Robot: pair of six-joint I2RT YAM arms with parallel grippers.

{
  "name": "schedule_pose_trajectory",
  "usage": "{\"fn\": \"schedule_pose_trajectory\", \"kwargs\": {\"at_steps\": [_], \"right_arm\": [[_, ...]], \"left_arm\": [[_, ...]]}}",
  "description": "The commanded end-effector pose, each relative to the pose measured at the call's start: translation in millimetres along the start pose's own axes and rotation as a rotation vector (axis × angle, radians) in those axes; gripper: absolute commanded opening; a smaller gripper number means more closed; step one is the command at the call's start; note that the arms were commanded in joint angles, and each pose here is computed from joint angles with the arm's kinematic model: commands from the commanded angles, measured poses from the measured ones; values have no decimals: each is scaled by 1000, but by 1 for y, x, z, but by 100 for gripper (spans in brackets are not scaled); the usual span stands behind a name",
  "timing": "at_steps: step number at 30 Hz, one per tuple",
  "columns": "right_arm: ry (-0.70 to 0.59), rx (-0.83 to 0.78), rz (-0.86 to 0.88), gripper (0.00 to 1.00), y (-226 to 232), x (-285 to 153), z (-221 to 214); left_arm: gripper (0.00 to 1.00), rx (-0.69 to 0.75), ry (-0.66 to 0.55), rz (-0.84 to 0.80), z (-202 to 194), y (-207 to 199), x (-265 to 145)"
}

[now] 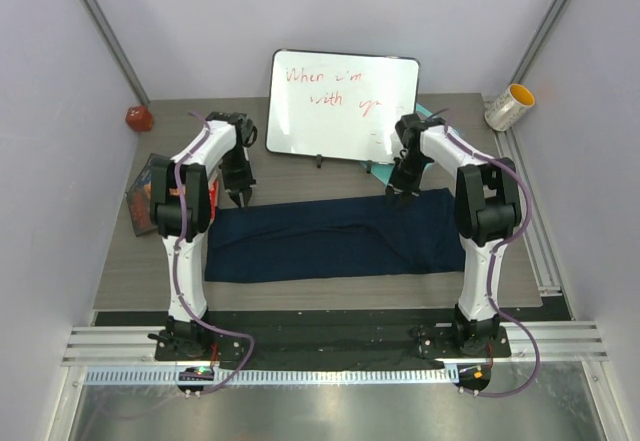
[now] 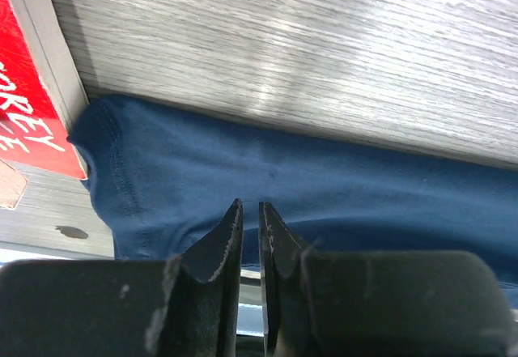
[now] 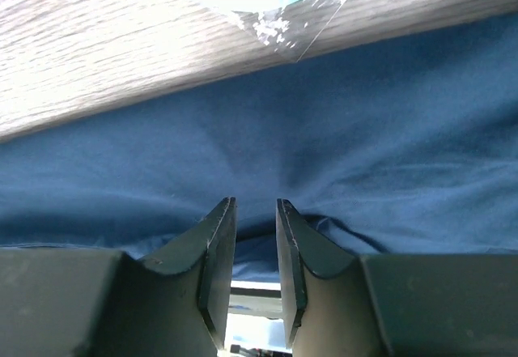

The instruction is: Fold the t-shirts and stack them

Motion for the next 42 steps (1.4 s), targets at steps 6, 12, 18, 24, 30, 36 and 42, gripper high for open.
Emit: {"fn": "schedule_pose_trajectory", "kwargs": {"at_steps": [6, 12, 18, 24, 30, 36, 42], "right_arm": [[141, -88, -6, 32, -13, 2, -30], [218, -130, 14, 31, -13, -6, -60], [271, -153, 33, 31, -16, -16, -88], [325, -170, 36, 31, -18, -22, -116], [303, -182, 9, 29, -23, -23, -121], [135, -162, 8, 30, -12, -34, -92], [-1, -66, 61, 30, -8, -43, -46]], "left_arm": [[13, 15, 6, 18, 0, 5, 2], [12, 15, 8, 22, 1, 5, 5], [11, 15, 9, 24, 2, 5, 6], [11, 14, 17, 16, 0, 4, 9], [11, 14, 22, 9, -1, 3, 10], [11, 15, 19, 4, -5, 3, 9], [21, 15, -45, 1, -3, 5, -12]]}}
Point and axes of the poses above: each gripper's point midway between its finger pads, its own x axis out along the fingers, its own y axis along the line the jaws close on, z = x × y, the point moved 2 cm from there along -x, back along the fingers, and after that the axes turned 11 degrees about x, right-handed, at the moved point
